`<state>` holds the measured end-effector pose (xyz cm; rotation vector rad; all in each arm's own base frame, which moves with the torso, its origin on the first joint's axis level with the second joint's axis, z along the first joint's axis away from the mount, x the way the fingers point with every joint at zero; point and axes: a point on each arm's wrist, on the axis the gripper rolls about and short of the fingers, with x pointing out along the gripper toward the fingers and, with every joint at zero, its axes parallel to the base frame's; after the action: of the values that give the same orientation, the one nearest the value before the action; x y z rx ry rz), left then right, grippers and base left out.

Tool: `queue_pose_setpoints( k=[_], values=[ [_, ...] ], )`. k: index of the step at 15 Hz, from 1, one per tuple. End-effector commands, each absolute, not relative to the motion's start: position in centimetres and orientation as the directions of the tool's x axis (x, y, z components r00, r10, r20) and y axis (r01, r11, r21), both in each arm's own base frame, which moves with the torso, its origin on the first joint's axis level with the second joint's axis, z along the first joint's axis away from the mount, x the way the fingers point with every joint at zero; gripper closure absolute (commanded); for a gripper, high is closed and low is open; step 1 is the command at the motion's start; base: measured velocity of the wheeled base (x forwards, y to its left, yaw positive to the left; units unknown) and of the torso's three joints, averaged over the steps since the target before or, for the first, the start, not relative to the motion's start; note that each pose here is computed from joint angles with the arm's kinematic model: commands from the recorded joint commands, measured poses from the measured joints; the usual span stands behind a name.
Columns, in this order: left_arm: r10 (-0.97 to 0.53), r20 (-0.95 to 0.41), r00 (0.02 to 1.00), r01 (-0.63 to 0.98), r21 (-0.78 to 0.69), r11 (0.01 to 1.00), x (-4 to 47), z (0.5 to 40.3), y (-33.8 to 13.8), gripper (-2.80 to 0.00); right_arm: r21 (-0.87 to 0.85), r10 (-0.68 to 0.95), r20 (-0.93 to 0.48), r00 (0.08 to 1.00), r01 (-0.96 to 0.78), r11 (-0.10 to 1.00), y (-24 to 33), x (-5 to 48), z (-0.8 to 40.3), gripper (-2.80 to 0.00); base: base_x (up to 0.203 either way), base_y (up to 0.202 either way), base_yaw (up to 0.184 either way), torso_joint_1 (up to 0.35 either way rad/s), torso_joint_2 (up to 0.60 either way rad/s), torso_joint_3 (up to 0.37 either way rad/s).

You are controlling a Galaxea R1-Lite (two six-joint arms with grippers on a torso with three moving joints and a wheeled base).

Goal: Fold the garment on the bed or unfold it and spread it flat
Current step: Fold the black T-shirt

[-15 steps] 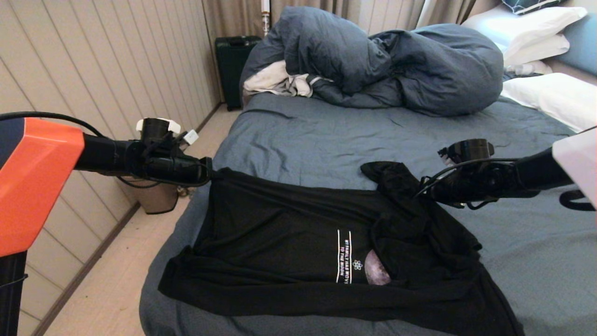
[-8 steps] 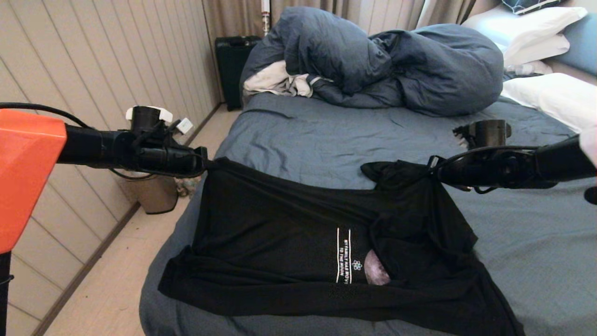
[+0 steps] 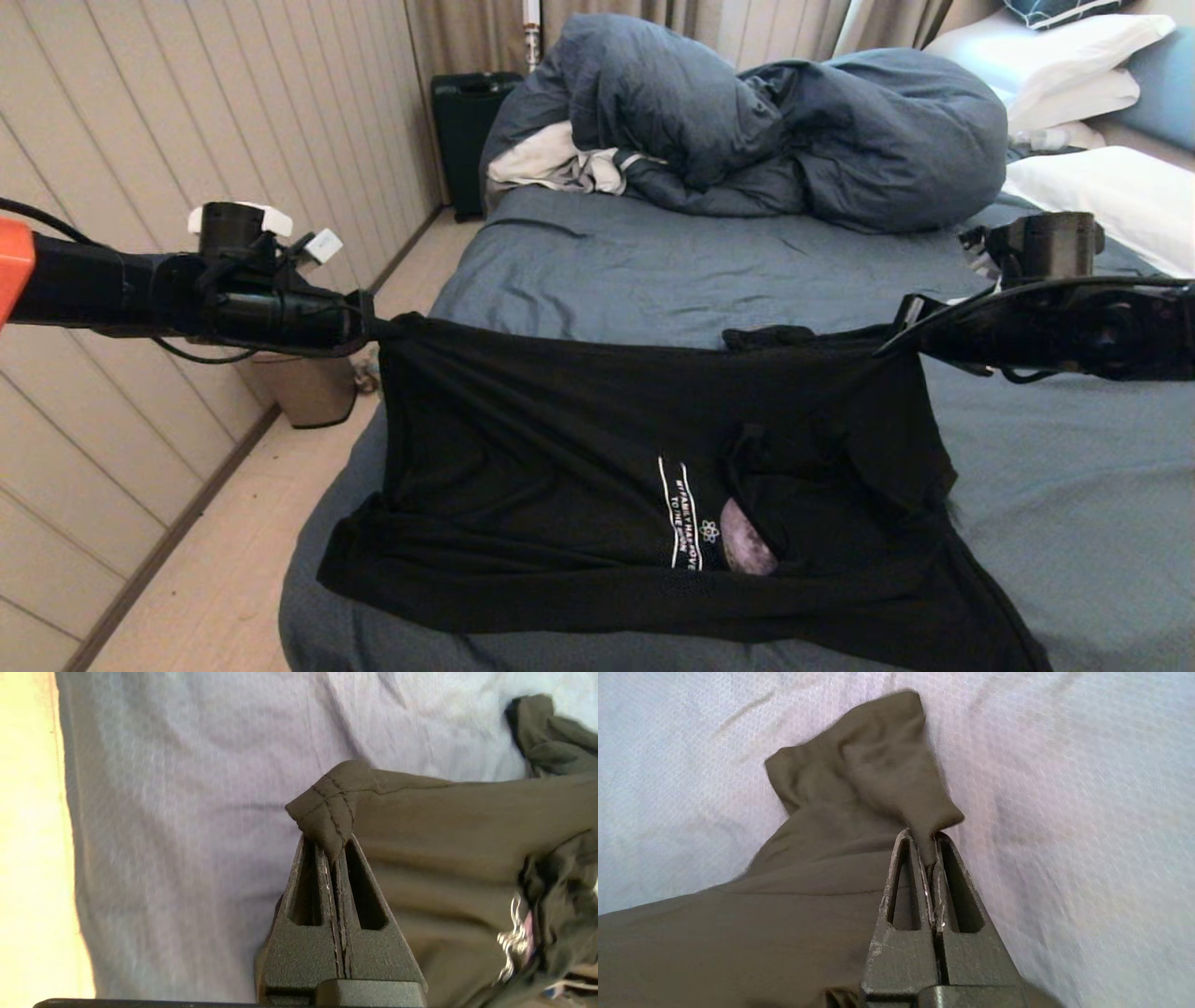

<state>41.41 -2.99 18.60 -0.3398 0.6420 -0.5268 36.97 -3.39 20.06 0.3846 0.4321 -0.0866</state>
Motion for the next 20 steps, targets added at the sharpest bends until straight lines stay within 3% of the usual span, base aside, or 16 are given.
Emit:
queue_pose_setpoints(
  k=[1, 6, 11, 20],
  values=[
    [-0.56, -0.467, 0.684, 0.366, -0.445, 0.818, 40.1, 19.3, -2.7, 0.0, 0.351, -0.011, -0.399, 0.917, 0.163, 0.922, -3.9, 35.3, 21.0, 0.0, 0.0, 0.0, 0.0, 0.0, 0.0, 0.0],
    [-0.561, -0.414, 0.717, 0.402, -0.411, 0.818, 37.8, 17.6, -2.5, 0.0, 0.371, 0.018, -0.363, 0.932, 0.127, 0.92, -4.7, 31.9, 21.4, 0.0, 0.0, 0.0, 0.0, 0.0, 0.0, 0.0],
    [-0.559, -0.445, 0.7, 0.386, -0.422, 0.82, 35.5, 14.2, -2.5, 0.0, 0.371, 0.059, -0.417, 0.907, 0.11, 0.922, -4.6, 27.6, 19.9, 0.0, 0.0, 0.0, 0.0, 0.0, 0.0, 0.0],
    [-0.556, -0.519, 0.649, 0.385, -0.406, 0.829, 31.8, 6.6, -2.3, 0.0, 0.304, 0.09, -0.585, 0.806, 0.115, 0.946, -4.4, 22.6, 10.9, 0.0, 0.0, 0.0, 0.0, 0.0, 0.0, 0.0]
  ],
)
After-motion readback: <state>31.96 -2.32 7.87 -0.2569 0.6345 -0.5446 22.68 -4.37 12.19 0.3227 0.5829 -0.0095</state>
